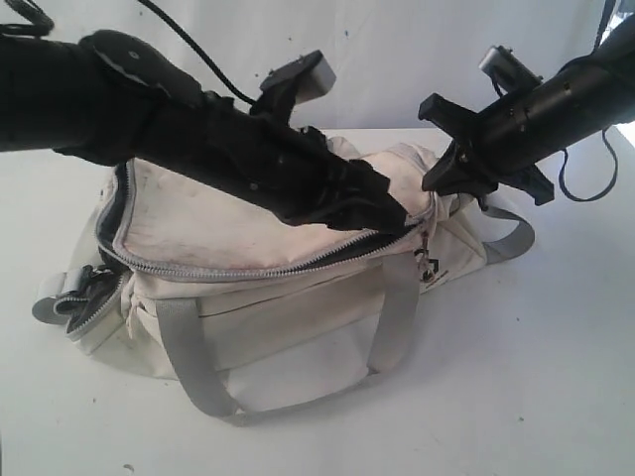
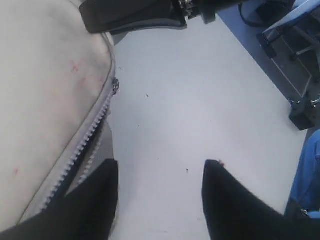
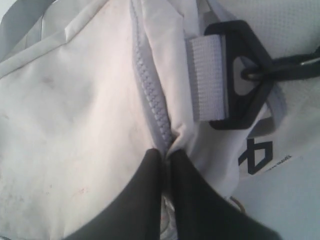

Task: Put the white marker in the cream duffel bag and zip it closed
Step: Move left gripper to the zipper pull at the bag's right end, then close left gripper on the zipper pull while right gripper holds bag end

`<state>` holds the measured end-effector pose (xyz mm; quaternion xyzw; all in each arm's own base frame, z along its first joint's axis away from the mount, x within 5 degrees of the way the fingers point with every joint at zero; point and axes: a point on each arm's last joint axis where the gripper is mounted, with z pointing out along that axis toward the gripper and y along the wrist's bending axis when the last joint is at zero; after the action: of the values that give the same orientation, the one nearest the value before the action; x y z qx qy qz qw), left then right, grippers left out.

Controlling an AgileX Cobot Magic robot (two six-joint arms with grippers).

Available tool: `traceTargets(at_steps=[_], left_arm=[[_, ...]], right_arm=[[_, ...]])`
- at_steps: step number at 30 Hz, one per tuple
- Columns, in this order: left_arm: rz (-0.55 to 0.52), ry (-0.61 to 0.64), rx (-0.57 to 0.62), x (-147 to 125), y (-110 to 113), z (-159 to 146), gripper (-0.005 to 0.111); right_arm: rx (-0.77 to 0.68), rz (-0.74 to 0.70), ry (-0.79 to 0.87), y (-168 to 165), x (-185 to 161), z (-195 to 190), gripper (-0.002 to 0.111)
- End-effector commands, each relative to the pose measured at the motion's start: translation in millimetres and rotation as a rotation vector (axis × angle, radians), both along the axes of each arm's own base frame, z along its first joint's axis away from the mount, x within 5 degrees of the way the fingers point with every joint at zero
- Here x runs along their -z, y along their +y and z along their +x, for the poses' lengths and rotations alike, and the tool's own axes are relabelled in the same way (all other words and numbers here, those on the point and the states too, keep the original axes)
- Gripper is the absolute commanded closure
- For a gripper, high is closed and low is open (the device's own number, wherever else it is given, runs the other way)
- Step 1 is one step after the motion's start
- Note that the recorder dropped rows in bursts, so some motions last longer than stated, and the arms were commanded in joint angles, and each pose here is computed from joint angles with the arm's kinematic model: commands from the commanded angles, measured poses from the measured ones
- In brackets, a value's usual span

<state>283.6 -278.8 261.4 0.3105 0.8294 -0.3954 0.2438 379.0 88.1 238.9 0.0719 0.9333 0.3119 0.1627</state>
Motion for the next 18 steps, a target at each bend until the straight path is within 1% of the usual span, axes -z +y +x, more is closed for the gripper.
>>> traceTargets(at_steps=[1,3,8,11,16,18], left_arm=[[0.011,-0.026,-0.058,18,-22,-2,0.053],[0.028,-0.040,-0.072,28,-31,-4,0.053],[0.061,-0.037,-0.066,47,-45,-10,0.053],[0.071,-0.046,-0.083,53,-49,-10,0.053],[0.064,-0.080,-0.156,55,-51,-5,0.053],[0.067,-0.097,-0.164,57,-53,-5,0.053]], right_arm=[[-0.023,0.006,0.028,-3,-2,-5,0.108],[-0.020,0.005,0.026,-3,-2,-4,0.108],[-0.003,0.003,0.012,-6,-2,-2,0.108],[-0.003,0.003,0.012,-6,-2,-2,0.108],[-0.006,0.004,0.015,-6,-2,-3,0.108],[-0.004,0.005,0.014,-6,-2,-2,0.108]])
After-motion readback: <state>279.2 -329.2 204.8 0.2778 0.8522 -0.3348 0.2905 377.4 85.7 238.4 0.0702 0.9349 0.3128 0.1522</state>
